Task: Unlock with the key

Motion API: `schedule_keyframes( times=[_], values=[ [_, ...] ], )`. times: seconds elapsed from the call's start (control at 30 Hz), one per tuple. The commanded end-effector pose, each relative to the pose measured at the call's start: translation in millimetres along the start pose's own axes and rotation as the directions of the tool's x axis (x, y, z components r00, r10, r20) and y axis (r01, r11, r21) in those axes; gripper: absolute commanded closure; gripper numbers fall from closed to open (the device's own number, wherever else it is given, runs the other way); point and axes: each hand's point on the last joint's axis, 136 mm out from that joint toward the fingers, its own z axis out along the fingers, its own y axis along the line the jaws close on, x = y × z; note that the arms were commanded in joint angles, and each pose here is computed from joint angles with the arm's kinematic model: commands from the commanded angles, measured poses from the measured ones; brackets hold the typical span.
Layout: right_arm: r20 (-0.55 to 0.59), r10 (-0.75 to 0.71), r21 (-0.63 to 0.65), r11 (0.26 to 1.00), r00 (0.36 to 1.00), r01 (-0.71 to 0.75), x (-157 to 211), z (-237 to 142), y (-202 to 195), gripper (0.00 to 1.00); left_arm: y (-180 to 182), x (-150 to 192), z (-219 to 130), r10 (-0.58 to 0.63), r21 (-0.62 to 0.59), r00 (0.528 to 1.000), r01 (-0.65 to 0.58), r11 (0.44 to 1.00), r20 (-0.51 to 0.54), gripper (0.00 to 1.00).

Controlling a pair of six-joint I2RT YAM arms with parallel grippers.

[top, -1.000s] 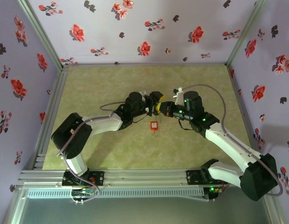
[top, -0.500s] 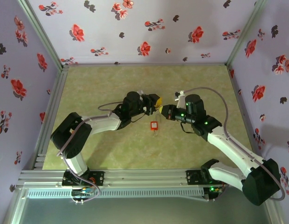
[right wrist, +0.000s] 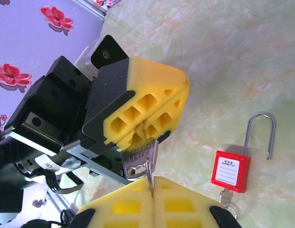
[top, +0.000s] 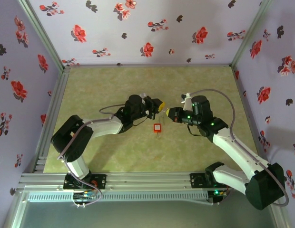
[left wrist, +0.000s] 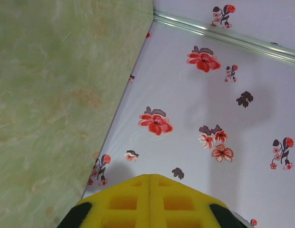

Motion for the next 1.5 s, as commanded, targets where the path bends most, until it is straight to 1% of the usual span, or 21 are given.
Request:
schedule_keyframes(
  times=[0.0, 0.03, 0.07, 0.1, 0.13, 0.17, 0.23, 0.27, 0.33, 0.43, 0.53, 0.63, 0.8, 1.03, 1.47],
  values=[
    [0.045, 0.043, -0.016, 0.999, 0.998, -0.043, -10, -6, 2, 0.62, -30, 5, -10, 0.101, 0.046, 0.995, -0.101, 0.994, 0.004, 1.00],
    [0.064, 0.086, -0.057, 0.995, 0.994, -0.082, -11, -8, 7, 0.44, -36, 6, -13, 0.146, 0.040, 0.989, -0.147, 0.988, 0.015, 1.00],
    [0.093, 0.126, -0.112, 0.987, 0.988, -0.116, -14, -12, 13, 0.35, -42, 5, -16, 0.205, 0.028, 0.978, -0.206, 0.978, 0.034, 1.00],
    [0.127, 0.164, -0.159, 0.977, 0.978, -0.143, -18, -17, 19, 0.29, -48, 4, -19, 0.266, 0.017, 0.963, -0.268, 0.963, 0.051, 1.00],
    [0.170, 0.204, -0.207, 0.964, 0.964, -0.168, -24, -24, 24, 0.21, -55, 4, -25, 0.345, 0.003, 0.936, -0.346, 0.938, 0.076, 1.00],
    [0.199, 0.243, -0.246, 0.950, 0.949, -0.191, -27, -30, 27, 0.18, -61, 4, -29, 0.412, -0.011, 0.906, -0.413, 0.910, 0.098, 1.00],
    [0.222, 0.294, -0.327, 0.921, 0.930, -0.213, -33, -39, 38, 0.18, -67, 7, -33, 0.503, -0.044, 0.857, -0.501, 0.864, 0.113, 1.00],
    [0.220, 0.321, -0.374, 0.900, 0.921, -0.224, -36, -42, 45, 0.18, -69, 9, -33, 0.531, -0.043, 0.839, -0.530, 0.847, 0.115, 1.00],
    [0.210, 0.364, -0.451, 0.859, 0.907, -0.240, -38, -44, 54, 0.18, -70, 12, -30, 0.549, -0.028, 0.828, -0.550, 0.835, 0.112, 1.00],
    [0.191, 0.398, -0.503, 0.824, 0.897, -0.259, -36, -42, 58, 0.20, -72, 17, -27, 0.565, -0.003, 0.817, -0.568, 0.823, 0.115, 1.00],
    [0.186, 0.412, -0.521, 0.811, 0.892, -0.266, -32, -40, 58, 0.23, -76, 23, -26, 0.584, 0.010, 0.802, -0.590, 0.808, 0.122, 1.00],
    [0.169, 0.414, -0.527, 0.805, 0.894, -0.274, -27, -35, 59, 0.31, -79, 27, -27, 0.594, 0.020, 0.795, -0.601, 0.799, 0.126, 1.00],
    [0.146, 0.432, -0.538, 0.789, 0.890, -0.295, -23, -27, 59, 0.45, -80, 31, -25, 0.594, 0.032, 0.794, -0.602, 0.798, 0.128, 1.00],
    [0.143, 0.436, -0.544, 0.785, 0.889, -0.297, -24, -23, 59, 0.60, -79, 36, -25, 0.596, 0.041, 0.793, -0.604, 0.796, 0.124, 1.00],
    [0.143, 0.438, -0.573, 0.768, 0.888, -0.286, -29, -24, 65, 0.79, -77, 45, -23, 0.583, 0.084, 0.804, -0.593, 0.801, 0.120, 1.00]
  ],
)
